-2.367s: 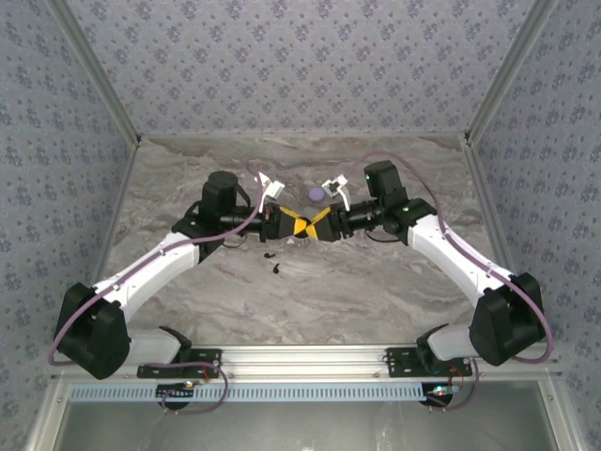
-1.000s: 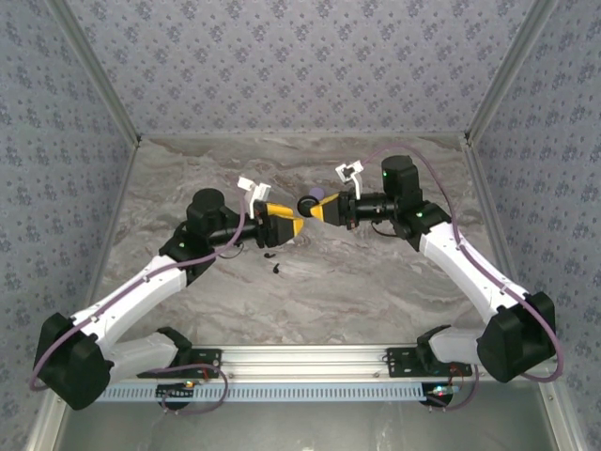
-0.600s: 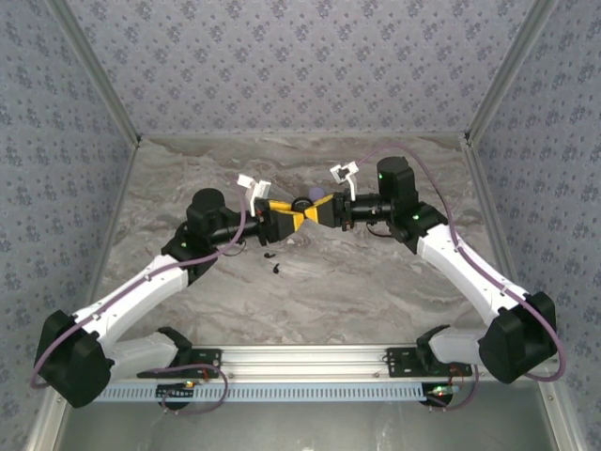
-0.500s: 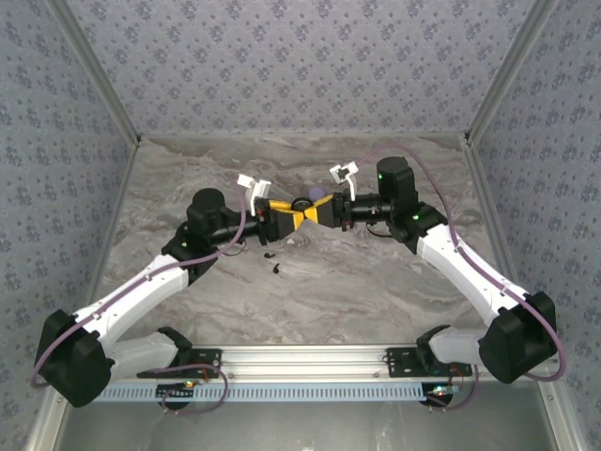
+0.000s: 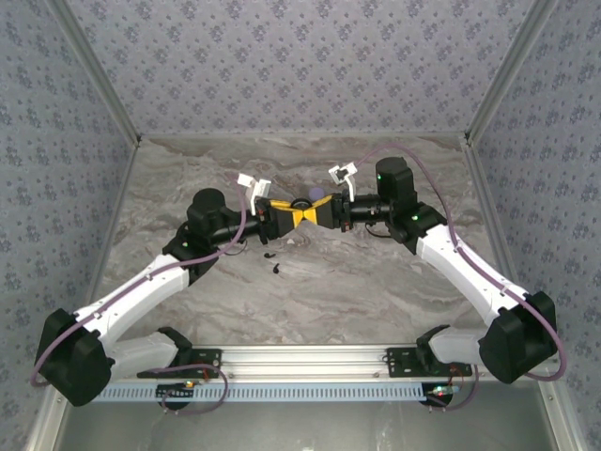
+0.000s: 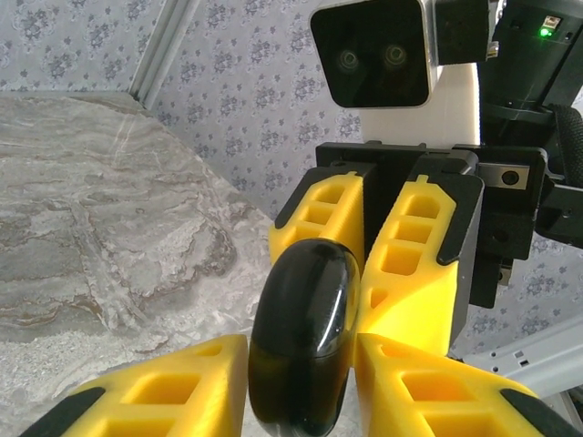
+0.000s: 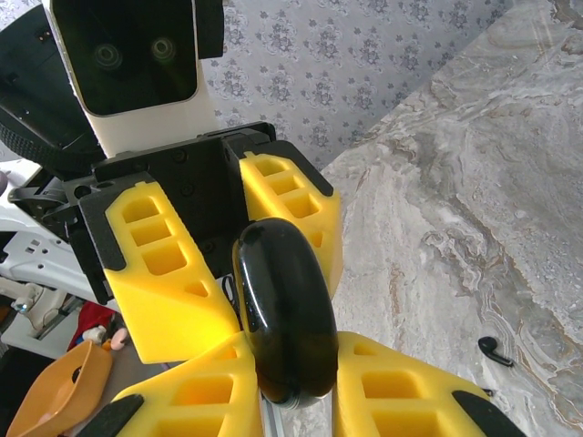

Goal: Insert wireless bluetooth earbuds into charging case

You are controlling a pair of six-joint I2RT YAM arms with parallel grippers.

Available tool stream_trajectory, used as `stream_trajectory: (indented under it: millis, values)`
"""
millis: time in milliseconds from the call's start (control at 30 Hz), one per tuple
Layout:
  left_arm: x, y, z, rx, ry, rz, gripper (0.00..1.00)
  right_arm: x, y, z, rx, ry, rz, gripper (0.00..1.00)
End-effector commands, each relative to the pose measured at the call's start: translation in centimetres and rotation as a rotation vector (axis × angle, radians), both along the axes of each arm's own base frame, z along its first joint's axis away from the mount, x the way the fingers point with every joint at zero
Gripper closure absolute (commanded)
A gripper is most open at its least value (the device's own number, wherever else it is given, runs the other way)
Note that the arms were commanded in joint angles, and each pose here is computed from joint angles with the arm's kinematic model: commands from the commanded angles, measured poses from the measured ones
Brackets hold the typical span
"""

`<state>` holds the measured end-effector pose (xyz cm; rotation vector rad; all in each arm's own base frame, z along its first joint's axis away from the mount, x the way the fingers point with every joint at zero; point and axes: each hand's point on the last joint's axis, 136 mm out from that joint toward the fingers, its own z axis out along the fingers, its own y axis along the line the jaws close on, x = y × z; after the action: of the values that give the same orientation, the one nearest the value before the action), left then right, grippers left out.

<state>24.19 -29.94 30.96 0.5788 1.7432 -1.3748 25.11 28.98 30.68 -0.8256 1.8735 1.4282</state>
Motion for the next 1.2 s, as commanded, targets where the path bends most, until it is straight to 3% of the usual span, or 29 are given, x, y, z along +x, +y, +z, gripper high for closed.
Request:
stream_trajectory:
  millis: [0, 200, 367, 467, 767, 900, 1167]
  values:
    - [0.0, -0.4, 1.3, -0.026, -0.045, -0.010, 0.66, -0.7, 0.0, 0.8, 0.015, -0.018, 0.007, 0.80]
    - [0.2, -0.6, 1.1, -0.022, -0.038, -0.010, 0.69, -0.8, 0.0, 0.8, 0.015, -0.016, 0.012, 0.80]
    - [0.3, -0.6, 1.0, -0.017, -0.039, -0.006, 0.81, -1.0, 0.1, 0.8, 0.008, -0.019, 0.018, 0.78]
    - [0.5, -0.5, 0.8, -0.003, -0.041, 0.013, 0.94, -0.9, -0.1, 0.5, -0.018, -0.020, -0.001, 0.74]
    - [1.1, -0.3, 0.0, 0.087, -0.113, 0.038, 0.91, -0.4, -2.4, -1.2, -0.172, -0.050, -0.131, 0.58]
    - [0.3, -0.8, 0.0, 0.065, -0.265, -0.008, 0.81, -0.6, -3.2, -1.6, -0.213, -0.054, -0.151, 0.57]
    - [-1.1, -1.2, -0.5, 0.097, -0.443, -0.074, 0.79, -1.0, -3.6, -1.4, -0.231, -0.065, -0.155, 0.56]
